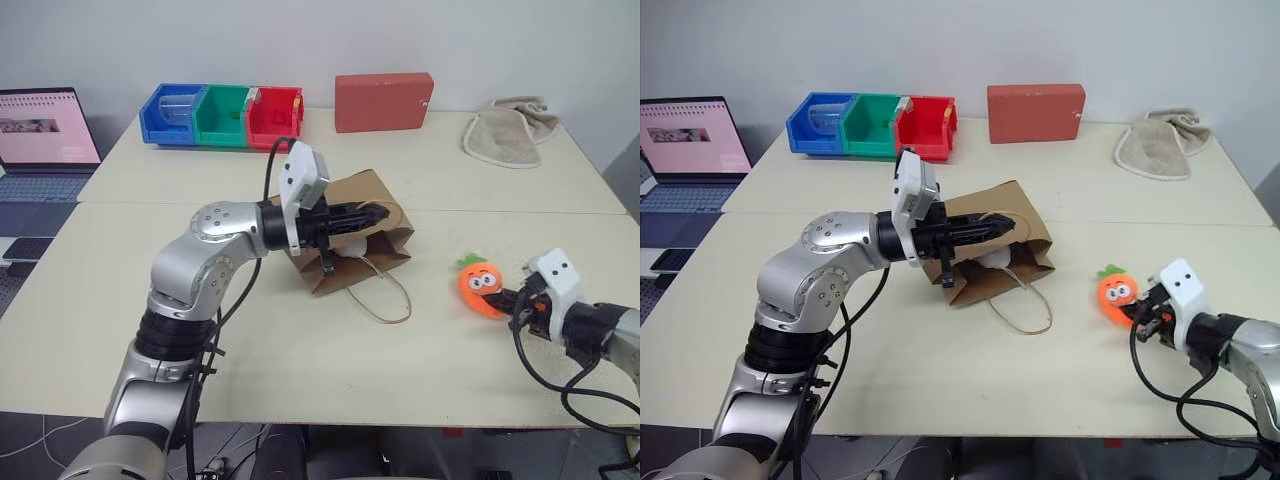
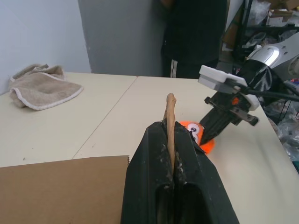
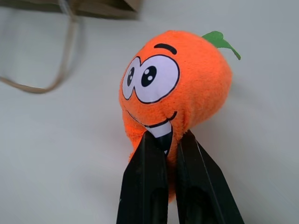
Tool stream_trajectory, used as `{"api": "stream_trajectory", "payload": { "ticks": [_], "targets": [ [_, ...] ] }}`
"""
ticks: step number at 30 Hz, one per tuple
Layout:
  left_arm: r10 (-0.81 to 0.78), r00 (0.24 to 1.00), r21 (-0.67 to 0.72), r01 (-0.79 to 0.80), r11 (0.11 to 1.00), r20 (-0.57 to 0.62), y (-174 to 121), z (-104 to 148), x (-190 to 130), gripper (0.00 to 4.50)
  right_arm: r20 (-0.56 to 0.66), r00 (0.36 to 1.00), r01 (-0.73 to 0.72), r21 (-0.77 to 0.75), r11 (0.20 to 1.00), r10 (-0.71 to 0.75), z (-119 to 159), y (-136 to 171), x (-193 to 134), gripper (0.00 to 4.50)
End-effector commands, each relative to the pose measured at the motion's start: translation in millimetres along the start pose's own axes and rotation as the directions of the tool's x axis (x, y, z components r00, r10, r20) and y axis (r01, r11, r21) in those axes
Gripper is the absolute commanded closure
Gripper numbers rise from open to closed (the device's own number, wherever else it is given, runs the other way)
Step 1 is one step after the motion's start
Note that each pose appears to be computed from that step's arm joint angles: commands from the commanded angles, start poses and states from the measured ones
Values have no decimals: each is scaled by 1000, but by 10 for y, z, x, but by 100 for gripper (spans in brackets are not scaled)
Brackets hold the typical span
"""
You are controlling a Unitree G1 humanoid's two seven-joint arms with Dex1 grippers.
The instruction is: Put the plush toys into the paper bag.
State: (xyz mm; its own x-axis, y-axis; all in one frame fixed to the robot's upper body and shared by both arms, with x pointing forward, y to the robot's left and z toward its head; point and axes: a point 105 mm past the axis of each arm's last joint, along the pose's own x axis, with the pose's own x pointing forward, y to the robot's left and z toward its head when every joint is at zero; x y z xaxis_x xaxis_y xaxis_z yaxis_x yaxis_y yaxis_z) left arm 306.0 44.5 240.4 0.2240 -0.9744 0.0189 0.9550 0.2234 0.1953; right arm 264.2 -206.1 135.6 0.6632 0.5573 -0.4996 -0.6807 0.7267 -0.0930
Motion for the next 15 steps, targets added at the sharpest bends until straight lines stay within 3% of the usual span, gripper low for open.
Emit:
{"api": "stream_trajectory", "payload": {
  "ticks": [1,8,15],
  "targets": [
    [-28,999,36,27,999,41,-40,172,-12,450,48,993,-107,-68,992,110,246,262,64,449],
    [-47,998,18,46,999,48,-80,188,5,450,115,973,-195,-58,979,201,465,562,458,449],
    [-55,997,5,55,998,61,-97,226,14,450,183,967,-168,-57,984,176,686,673,914,449]
  ]
}}
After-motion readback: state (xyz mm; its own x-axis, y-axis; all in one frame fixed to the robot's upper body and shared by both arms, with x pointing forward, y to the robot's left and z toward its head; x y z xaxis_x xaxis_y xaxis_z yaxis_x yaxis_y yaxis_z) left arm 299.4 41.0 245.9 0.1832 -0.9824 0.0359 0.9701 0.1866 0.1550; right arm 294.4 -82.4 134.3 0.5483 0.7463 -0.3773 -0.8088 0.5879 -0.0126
